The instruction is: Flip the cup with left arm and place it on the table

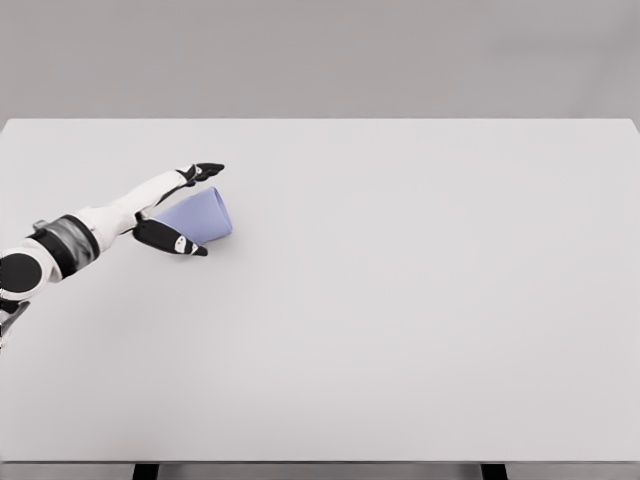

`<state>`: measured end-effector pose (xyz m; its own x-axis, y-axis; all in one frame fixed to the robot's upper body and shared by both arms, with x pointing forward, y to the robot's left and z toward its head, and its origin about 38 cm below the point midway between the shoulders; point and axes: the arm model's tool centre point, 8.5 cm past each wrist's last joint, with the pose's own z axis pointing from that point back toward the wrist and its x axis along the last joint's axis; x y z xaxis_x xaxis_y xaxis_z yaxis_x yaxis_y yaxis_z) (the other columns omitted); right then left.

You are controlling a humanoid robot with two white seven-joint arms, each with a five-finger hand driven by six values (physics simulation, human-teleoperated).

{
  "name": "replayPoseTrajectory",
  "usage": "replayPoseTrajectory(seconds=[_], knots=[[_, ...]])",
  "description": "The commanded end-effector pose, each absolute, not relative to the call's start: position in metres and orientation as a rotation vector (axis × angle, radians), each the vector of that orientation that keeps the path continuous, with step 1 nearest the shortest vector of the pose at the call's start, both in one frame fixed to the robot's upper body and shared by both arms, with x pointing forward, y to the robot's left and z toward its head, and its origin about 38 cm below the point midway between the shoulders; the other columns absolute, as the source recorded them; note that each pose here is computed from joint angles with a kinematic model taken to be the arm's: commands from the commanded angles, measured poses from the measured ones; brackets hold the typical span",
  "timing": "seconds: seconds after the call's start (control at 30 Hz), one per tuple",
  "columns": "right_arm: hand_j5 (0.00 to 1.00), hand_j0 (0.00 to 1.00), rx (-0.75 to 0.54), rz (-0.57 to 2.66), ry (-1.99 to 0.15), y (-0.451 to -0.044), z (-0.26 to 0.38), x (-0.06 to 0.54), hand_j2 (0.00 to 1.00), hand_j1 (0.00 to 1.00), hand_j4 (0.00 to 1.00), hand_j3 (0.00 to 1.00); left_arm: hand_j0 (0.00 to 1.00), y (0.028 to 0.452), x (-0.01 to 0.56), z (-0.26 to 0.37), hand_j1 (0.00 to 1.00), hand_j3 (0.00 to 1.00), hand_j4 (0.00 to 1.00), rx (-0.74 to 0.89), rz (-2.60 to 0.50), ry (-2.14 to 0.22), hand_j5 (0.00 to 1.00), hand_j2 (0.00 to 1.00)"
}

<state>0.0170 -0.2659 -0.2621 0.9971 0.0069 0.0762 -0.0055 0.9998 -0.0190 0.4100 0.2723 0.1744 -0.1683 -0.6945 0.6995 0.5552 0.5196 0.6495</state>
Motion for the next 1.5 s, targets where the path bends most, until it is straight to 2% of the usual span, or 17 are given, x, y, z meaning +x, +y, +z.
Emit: replayPoseTrajectory(seconds=[0.0,1.0,1.13,1.3,1.47], knots=[[1.00,1.00,-0.019,0.006,-0.076,-0.266,-0.262,0.017,1.00,1.00,1.00,1.00,1.00,0.271,0.412,0.169,1.00,1.00,1.00,0.165,-1.117,-1.329,1.00,1.00],[1.00,1.00,-0.019,0.006,-0.076,-0.266,-0.262,0.017,1.00,1.00,1.00,1.00,1.00,0.262,0.423,0.149,1.00,1.00,1.00,0.221,-1.133,-1.281,1.00,1.00],[1.00,1.00,-0.019,0.006,-0.076,-0.266,-0.262,0.017,1.00,1.00,1.00,1.00,0.84,0.260,0.422,0.148,0.84,0.84,0.84,0.214,-1.136,-1.278,0.84,0.84],[1.00,1.00,-0.019,0.006,-0.076,-0.266,-0.262,0.017,1.00,1.00,1.00,1.00,0.56,0.258,0.421,0.145,0.56,0.56,0.56,0.208,-1.144,-1.272,0.56,0.56],[1.00,1.00,-0.019,0.006,-0.076,-0.266,-0.262,0.017,1.00,1.00,1.00,1.00,0.43,0.257,0.420,0.143,0.43,0.43,0.43,0.203,-1.149,-1.265,0.43,0.43]])
